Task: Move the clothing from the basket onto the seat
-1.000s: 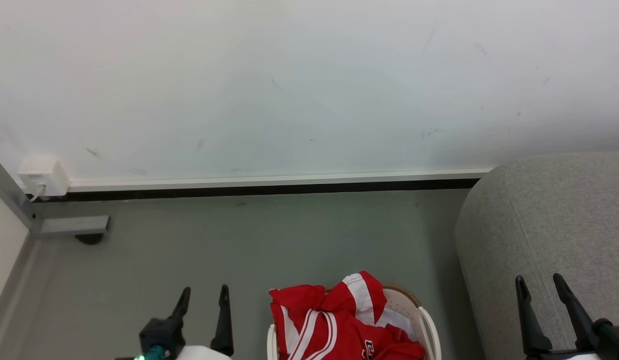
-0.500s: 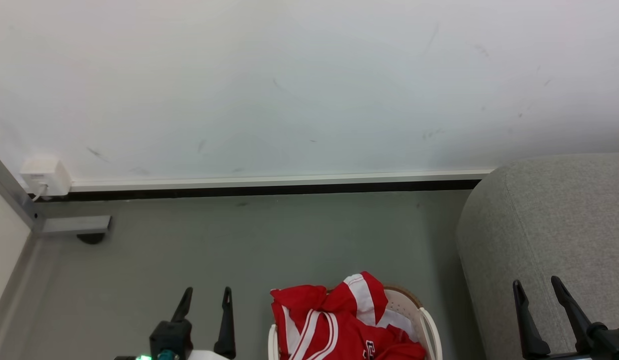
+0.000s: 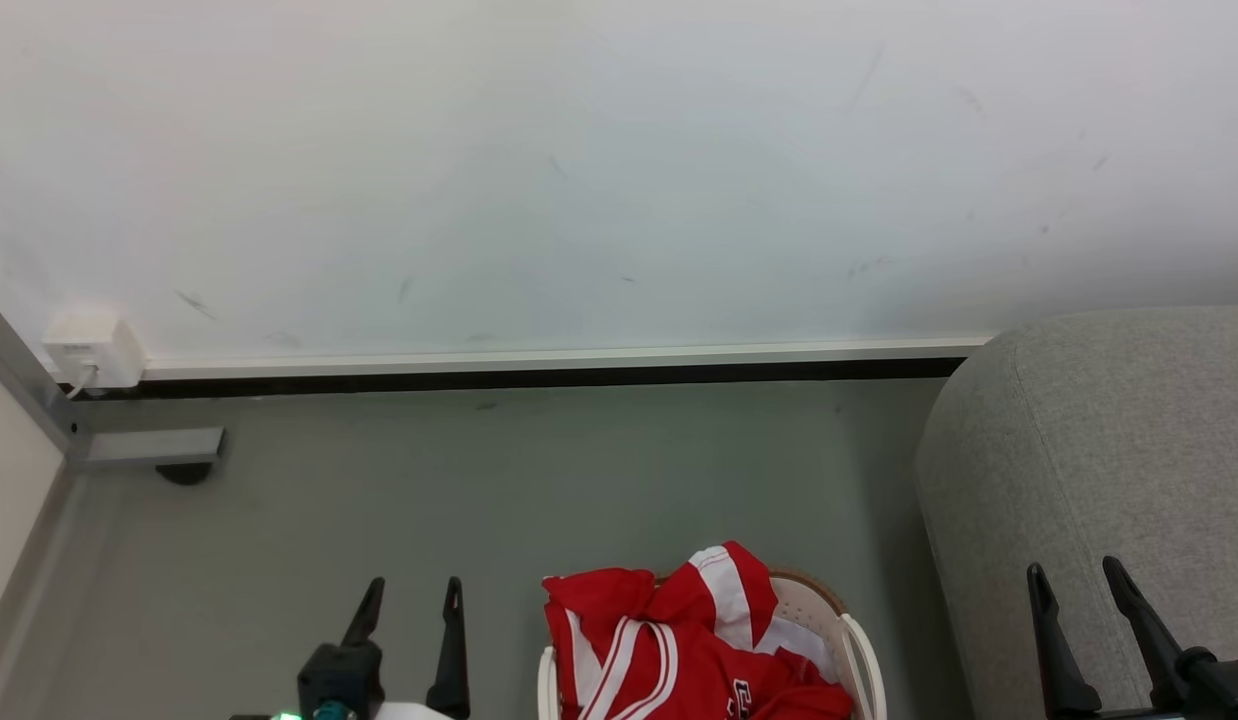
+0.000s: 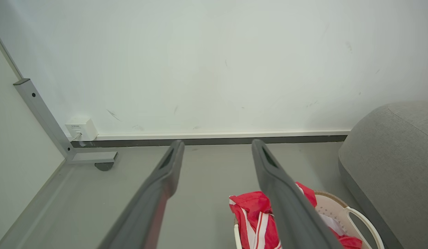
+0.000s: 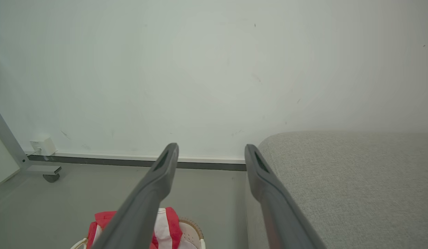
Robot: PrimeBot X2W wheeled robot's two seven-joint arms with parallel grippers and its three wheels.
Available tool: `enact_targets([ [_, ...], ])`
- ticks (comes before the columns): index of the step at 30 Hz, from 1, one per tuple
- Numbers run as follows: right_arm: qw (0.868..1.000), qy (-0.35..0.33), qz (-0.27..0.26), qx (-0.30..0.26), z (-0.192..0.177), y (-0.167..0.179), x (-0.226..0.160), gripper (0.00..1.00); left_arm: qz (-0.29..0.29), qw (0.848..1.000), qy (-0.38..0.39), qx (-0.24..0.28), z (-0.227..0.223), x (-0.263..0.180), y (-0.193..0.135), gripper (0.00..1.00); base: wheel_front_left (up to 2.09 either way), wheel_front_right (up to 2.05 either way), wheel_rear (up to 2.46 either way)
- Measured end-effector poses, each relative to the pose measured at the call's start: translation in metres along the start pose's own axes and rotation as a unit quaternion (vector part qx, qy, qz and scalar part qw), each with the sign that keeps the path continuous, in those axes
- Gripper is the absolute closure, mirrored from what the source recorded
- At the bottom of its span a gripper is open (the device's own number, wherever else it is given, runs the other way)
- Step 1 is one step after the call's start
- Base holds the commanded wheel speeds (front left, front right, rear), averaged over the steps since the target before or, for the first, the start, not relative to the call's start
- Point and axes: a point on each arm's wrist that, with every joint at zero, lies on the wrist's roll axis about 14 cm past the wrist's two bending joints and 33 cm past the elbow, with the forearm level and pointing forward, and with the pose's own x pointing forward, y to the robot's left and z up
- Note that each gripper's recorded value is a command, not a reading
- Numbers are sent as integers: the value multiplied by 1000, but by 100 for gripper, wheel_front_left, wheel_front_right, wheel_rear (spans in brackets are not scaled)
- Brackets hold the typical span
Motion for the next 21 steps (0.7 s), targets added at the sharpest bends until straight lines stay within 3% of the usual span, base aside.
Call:
enact_targets([
  [11,1000,-3,-3,3,2,-2,0,0,-15,1000,8,0,-6,7,-10,0,0,0,0],
  [21,999,-33,-24,1,21,-21,12,0,-96,995,7,-2,-7,49,-68,0,0,0,0],
])
